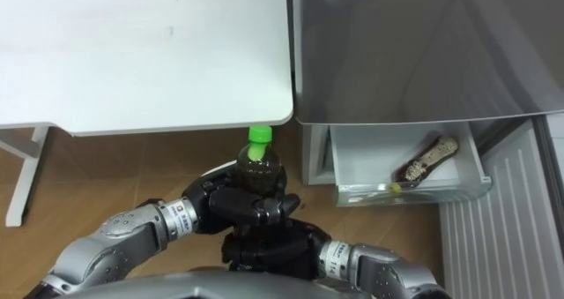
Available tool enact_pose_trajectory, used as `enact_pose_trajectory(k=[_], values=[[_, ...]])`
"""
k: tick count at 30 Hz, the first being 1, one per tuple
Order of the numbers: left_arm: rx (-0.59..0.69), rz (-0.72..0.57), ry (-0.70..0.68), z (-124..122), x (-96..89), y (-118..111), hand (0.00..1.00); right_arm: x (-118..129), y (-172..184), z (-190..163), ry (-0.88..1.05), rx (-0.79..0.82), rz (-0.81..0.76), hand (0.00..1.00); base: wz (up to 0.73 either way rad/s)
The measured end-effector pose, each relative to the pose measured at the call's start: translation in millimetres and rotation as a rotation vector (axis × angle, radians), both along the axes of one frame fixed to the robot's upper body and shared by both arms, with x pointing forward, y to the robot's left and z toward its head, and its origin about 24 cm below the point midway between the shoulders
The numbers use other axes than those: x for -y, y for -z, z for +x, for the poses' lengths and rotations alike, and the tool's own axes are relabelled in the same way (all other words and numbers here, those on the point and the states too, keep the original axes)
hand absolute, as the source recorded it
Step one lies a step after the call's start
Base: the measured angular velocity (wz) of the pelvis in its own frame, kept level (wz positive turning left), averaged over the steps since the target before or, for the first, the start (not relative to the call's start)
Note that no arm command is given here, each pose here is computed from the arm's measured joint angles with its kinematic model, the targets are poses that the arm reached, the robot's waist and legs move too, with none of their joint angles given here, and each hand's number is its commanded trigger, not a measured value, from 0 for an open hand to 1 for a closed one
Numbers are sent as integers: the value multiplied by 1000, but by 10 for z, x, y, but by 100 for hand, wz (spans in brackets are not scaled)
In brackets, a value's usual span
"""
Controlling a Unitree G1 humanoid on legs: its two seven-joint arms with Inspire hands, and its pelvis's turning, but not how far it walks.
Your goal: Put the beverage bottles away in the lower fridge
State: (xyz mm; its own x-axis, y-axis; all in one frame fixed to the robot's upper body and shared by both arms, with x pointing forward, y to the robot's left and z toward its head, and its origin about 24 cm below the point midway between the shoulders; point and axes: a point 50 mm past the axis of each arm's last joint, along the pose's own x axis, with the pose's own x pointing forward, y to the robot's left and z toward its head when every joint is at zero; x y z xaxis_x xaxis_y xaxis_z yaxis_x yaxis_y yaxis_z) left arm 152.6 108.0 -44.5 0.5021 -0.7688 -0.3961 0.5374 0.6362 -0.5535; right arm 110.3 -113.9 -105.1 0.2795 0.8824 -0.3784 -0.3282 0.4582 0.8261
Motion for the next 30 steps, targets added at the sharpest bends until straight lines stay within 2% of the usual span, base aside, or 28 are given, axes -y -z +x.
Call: enact_pose_trajectory(k=[10, 11, 12, 13, 30], values=[[-7, -7, -11, 1, 3, 1, 100, -7, 3, -4, -1, 1, -4, 100, 0], [-7, -7, -11, 0, 3, 1, 97, -8, 3, -4, -1, 2, -5, 100, 0], [-7, -7, -11, 0, 3, 1, 66, -9, 3, -4, -1, 3, -5, 100, 0], [-7, -7, -11, 0, 3, 1, 0, -10, 3, -3, 0, 4, -5, 100, 0], [-3, 1, -30, 20, 0, -4, 0, -12, -11, 11, -2, 16, -10, 100, 0]])
